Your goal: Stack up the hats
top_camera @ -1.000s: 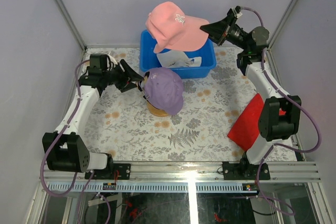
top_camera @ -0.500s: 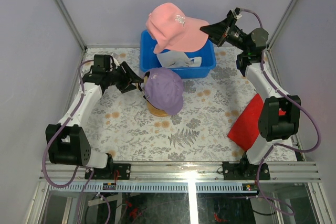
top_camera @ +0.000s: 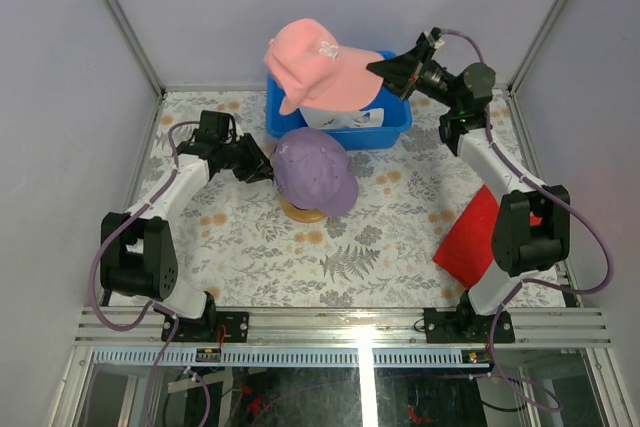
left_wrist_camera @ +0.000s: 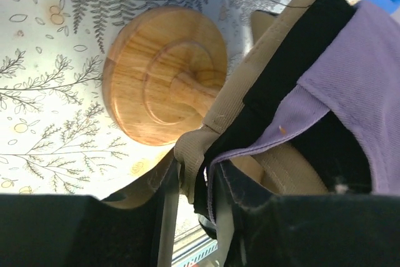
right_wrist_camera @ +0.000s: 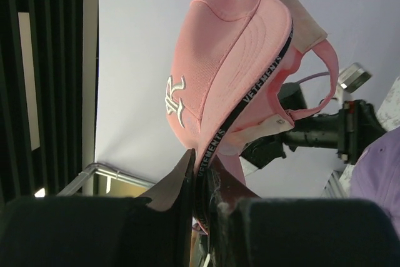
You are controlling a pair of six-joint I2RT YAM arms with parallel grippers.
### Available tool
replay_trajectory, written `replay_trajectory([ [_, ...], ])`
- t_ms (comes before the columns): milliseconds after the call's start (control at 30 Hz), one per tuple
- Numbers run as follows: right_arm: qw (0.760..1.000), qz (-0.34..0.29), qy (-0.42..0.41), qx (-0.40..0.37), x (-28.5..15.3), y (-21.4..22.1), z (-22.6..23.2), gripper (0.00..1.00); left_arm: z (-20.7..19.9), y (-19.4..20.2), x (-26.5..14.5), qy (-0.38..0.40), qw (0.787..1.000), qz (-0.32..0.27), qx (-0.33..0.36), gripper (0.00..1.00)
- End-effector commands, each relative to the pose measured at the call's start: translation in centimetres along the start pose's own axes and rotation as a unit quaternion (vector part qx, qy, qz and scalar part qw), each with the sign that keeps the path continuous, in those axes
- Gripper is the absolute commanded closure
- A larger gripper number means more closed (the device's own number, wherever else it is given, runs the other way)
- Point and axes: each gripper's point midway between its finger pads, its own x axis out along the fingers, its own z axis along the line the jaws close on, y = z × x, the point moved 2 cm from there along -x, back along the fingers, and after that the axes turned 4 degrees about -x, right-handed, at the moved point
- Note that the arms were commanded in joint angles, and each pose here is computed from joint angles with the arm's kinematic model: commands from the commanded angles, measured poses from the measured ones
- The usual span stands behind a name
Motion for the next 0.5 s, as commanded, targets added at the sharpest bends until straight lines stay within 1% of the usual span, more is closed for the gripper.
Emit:
replay_trajectory([
  [0, 0.998, 0.025, -0.043, -0.023, 2.1, 4.7, 2.4, 1.00, 2.8, 0.5, 1.6, -0.034, 0.999, -0.004, 0.004, 0.78],
  [200, 0.998, 0.039, -0.047, 0.009, 4.0, 7.3, 0.3, 1.00, 4.7, 1.6, 2.7, -0.041, 0.999, 0.009, -0.004, 0.82],
  [233, 0.998, 0.039, -0.038, 0.024, 4.3, 7.4, -1.1, 1.00, 4.8, 1.8, 2.9, -0.041, 0.999, 0.011, -0.005, 0.82],
  [467, 0.998, 0.028, 0.005, 0.064, 3.2, 8.6, -6.1, 1.00, 5.9, 2.5, 3.8, -0.037, 0.999, 0.018, -0.019, 0.85],
])
